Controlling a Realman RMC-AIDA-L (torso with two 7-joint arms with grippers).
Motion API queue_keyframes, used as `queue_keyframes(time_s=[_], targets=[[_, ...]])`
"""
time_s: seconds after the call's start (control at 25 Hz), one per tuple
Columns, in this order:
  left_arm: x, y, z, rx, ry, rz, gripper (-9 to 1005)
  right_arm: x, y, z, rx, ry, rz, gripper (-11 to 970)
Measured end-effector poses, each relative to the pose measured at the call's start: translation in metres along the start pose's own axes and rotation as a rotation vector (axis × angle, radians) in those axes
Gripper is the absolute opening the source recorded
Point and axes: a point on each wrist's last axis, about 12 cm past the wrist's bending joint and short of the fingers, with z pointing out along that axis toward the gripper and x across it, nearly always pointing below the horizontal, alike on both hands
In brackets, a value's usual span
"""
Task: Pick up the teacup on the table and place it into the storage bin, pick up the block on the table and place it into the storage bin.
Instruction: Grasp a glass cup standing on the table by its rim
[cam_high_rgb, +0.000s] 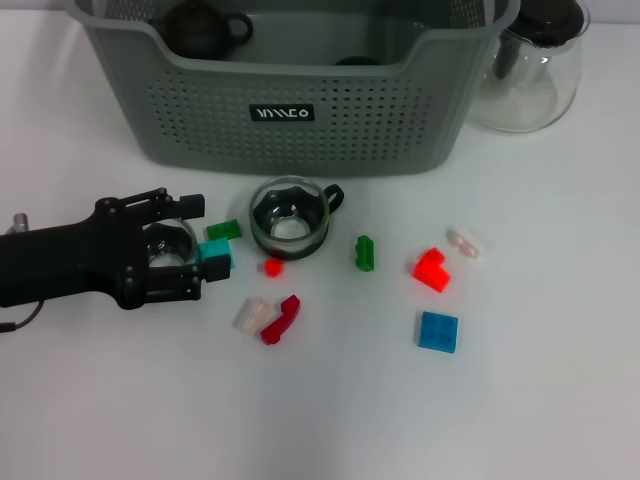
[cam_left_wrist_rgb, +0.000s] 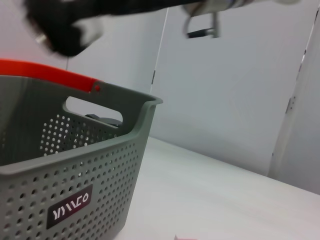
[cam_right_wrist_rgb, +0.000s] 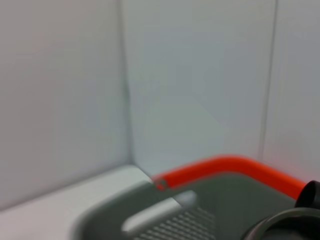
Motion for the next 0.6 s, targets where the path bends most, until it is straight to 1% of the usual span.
queue_keyframes(time_s=[0.08,0.12,0.16,0.28,0.36,0.48,0.6], targets=[[0.0,-0.001,0.001,0.002,-0.002,-0.003,859,-0.001,-0.002,0.023,0.051,0.072,0.024,53],[0.001,-0.001,0.002,0.003,-0.004,-0.007,859,-0.001,-0.004,0.04,0.114,0.144,0.043,53],[0.001,-0.001,0.002,0.003,-0.004,-0.007,859,-0.001,-0.004,0.04,0.114,0.144,0.043,53],[0.003,-0.002,0.001,0.001,-0.009,-0.016,859,0.003,-0.005,0.056,0.183,0.232,0.04,53],[0.003,-0.002,0.001,-0.002,-0.009,-0.018,859,0.009,-0.005,0.061,0.206,0.274,0.03,54],[0.004,-0.002,0.001,-0.006,-0.006,-0.018,859,0.022,-0.006,0.063,0.216,0.322,0.031,54],[0.003,-0.001,0.002,-0.005,-0.004,-0.017,859,0.031,-0.009,0.062,0.22,0.339,0.042,54]])
